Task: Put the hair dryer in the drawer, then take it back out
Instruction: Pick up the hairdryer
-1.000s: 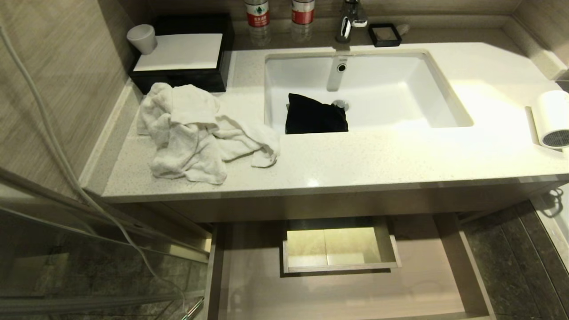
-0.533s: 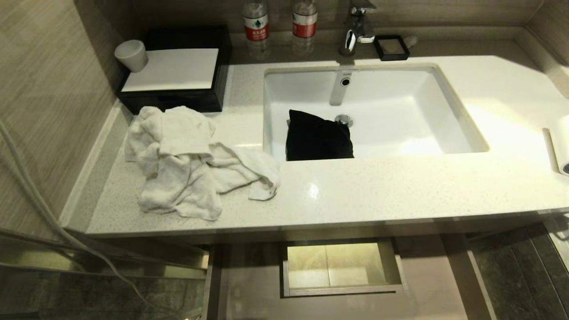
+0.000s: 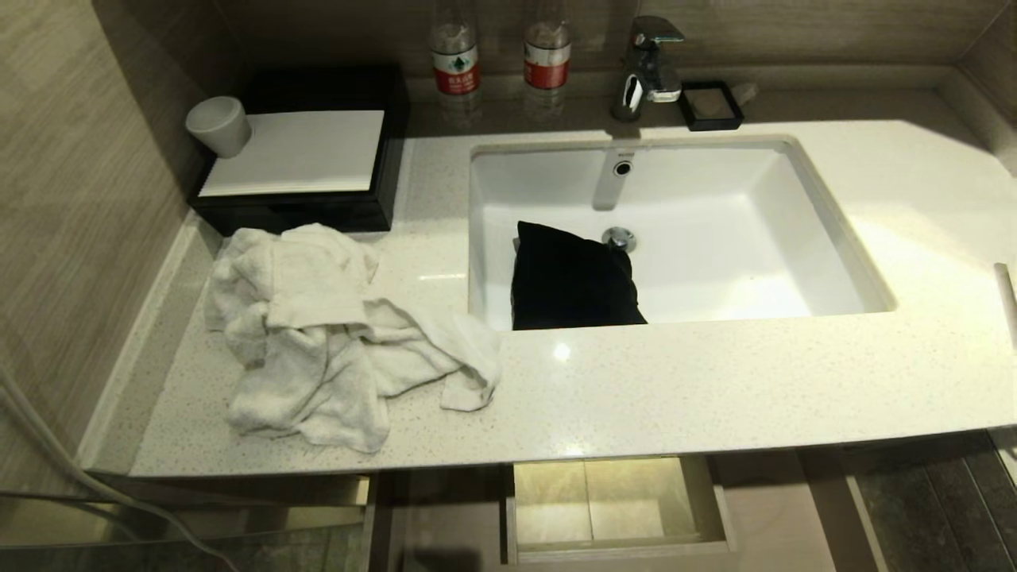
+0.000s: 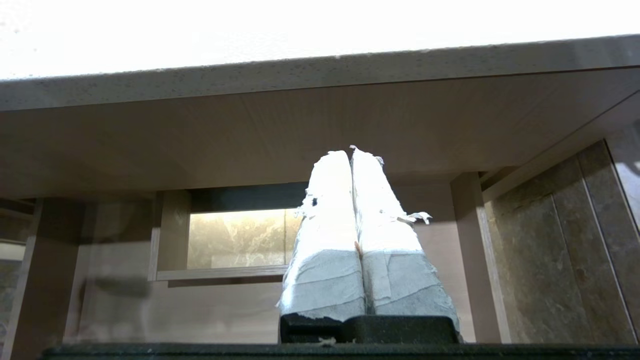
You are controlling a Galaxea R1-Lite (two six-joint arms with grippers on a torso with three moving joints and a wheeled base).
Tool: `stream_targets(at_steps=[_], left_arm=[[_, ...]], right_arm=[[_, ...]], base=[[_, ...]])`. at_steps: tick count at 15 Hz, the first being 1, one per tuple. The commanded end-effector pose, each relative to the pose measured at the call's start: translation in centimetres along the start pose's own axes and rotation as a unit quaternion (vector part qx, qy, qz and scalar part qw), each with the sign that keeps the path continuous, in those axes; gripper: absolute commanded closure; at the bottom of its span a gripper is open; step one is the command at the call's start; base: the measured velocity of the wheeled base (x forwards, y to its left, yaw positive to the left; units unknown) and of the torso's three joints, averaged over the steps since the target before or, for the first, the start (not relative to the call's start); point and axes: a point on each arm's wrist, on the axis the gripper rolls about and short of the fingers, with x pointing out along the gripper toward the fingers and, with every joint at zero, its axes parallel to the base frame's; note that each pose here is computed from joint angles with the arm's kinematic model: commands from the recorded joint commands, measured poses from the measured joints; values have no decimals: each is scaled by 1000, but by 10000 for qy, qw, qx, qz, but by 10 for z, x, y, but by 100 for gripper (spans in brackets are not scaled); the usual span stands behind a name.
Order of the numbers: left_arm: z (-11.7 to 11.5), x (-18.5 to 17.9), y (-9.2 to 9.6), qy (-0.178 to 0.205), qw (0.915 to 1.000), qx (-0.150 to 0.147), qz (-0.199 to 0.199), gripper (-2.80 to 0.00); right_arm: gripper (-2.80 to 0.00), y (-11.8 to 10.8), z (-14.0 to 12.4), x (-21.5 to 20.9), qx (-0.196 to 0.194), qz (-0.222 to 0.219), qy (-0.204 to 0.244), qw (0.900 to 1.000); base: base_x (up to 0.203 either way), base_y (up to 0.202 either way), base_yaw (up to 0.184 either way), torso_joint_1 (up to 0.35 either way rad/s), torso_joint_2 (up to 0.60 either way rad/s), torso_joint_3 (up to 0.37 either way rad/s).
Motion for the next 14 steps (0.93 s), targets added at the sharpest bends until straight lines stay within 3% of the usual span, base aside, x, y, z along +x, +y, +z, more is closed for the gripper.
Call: stream_targets(at_steps=[1,14], left_arm=[[0,0,0,2,10000,1,0,0],[0,0,0,-6,10000,1,0,0]], right_arm=[[0,0,0,0,1,1,6,10000],[0,0,0,0,24,0,6,10000]], base=[[0,0,0,22,-25,7],[0,0,0,0,0,0]])
